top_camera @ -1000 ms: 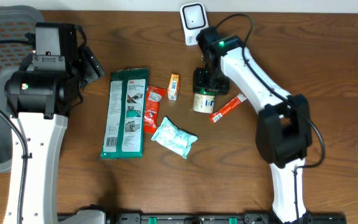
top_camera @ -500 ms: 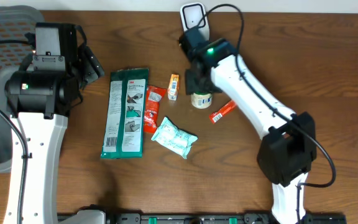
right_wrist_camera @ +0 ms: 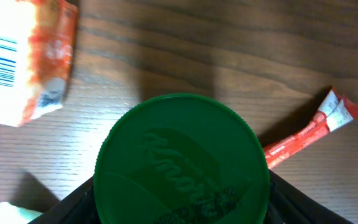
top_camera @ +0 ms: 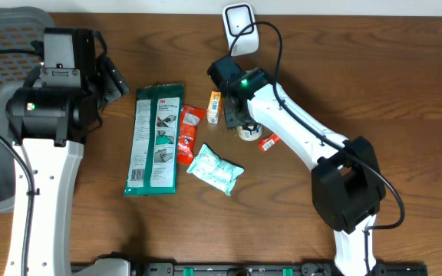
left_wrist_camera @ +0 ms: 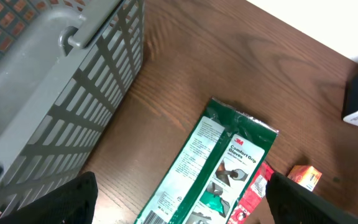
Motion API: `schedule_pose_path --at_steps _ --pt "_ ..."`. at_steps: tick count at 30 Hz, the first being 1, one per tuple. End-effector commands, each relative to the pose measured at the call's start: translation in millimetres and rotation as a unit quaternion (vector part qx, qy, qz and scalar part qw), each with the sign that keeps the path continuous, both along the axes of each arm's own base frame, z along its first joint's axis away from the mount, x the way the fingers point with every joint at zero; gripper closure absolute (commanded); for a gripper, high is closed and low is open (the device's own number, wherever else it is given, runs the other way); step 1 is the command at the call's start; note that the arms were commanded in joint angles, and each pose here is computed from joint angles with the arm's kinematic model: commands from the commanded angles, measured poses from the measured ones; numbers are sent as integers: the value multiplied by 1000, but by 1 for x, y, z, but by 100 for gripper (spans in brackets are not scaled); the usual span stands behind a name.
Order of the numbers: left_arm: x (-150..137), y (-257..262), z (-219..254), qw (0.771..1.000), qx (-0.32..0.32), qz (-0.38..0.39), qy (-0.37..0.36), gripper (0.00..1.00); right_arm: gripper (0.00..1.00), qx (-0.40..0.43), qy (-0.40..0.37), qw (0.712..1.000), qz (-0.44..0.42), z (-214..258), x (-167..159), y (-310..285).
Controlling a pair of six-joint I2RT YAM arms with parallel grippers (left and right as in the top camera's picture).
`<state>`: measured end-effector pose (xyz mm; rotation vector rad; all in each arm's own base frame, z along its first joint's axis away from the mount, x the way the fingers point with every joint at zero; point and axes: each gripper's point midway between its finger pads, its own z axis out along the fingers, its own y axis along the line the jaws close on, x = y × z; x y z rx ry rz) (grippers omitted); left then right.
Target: Scan the item barcode
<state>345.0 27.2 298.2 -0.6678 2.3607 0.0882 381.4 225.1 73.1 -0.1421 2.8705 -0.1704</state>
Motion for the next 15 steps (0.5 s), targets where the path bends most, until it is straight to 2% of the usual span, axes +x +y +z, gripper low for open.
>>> schedule_pose_path --at_steps 1,5,15 --pt "1 3 5 1000 5 5 -5 13 45 -14 -17 1000 -3 8 1 -7" --pt "1 3 5 1000 5 5 -5 13 41 -20 -8 1000 -2 6 -3 -10" --pt "1 3 5 1000 5 5 -5 13 23 -43 27 999 -1 4 -19 -21"
